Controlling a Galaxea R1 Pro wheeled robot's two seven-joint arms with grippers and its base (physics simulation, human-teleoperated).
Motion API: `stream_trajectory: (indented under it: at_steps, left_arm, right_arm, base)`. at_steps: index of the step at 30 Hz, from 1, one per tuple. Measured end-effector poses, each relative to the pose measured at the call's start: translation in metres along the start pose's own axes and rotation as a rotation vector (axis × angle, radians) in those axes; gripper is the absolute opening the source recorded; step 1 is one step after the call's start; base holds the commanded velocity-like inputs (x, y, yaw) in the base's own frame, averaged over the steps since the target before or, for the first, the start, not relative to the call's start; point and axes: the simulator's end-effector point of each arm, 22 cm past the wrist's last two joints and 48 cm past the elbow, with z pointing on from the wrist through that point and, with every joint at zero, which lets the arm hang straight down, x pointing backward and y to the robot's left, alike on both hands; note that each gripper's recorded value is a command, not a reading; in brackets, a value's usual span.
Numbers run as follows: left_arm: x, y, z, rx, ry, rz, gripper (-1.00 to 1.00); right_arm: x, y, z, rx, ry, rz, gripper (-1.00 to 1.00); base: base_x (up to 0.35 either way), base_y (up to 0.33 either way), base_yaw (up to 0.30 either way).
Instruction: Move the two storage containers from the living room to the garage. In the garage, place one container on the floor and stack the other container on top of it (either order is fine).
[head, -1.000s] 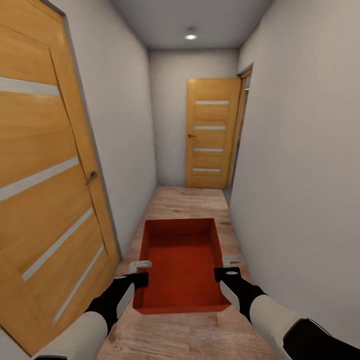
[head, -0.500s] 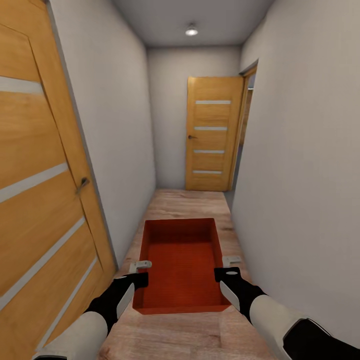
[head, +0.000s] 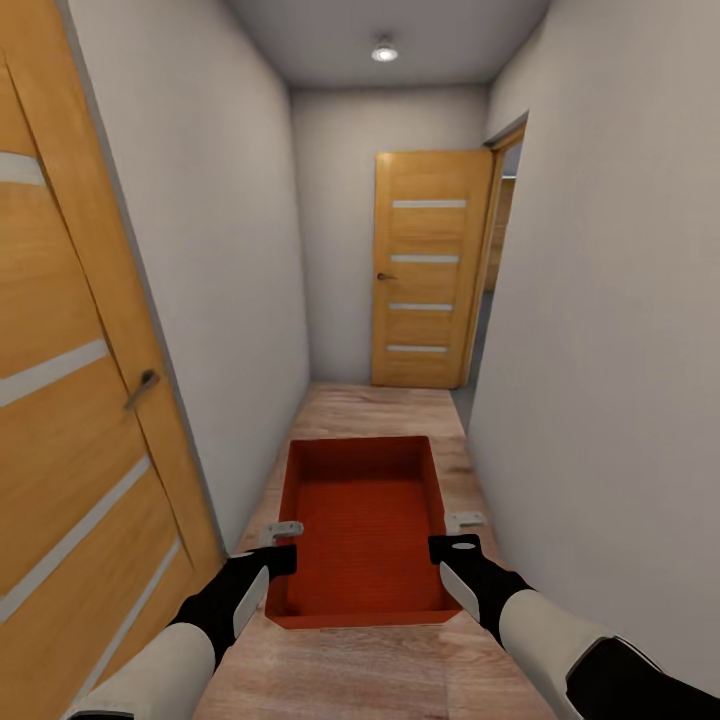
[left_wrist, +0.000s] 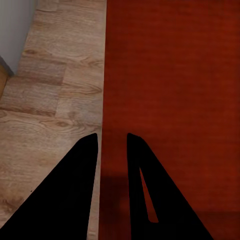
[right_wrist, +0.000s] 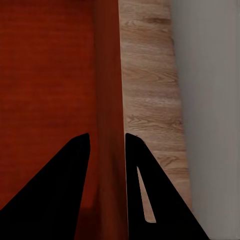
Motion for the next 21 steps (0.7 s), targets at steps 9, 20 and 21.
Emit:
stream_trajectory:
  at_steps: [9,20,21]
  left_arm:
    - [0.0001,-0.0001,0.0,0.0,0.0,0.0,-1.0]
    - [-0.0001,0.0,0.0,0.0,0.0,0.0,-1.0]
    - [0.0,0.0,0.0,0.0,0.0,0.0,-1.0]
  right_arm:
    - [0.0001,-0.0001,0.0,0.0,0.0,0.0,-1.0]
    - [-0.0001,0.0,0.0,0.0,0.0,0.0,-1.0]
    - [0.0,0.0,0.0,0.0,0.0,0.0,-1.0]
  base:
    - [0.322,0.0,0.0]
    - [0.322,0.0,0.0]
    - [0.322,0.0,0.0]
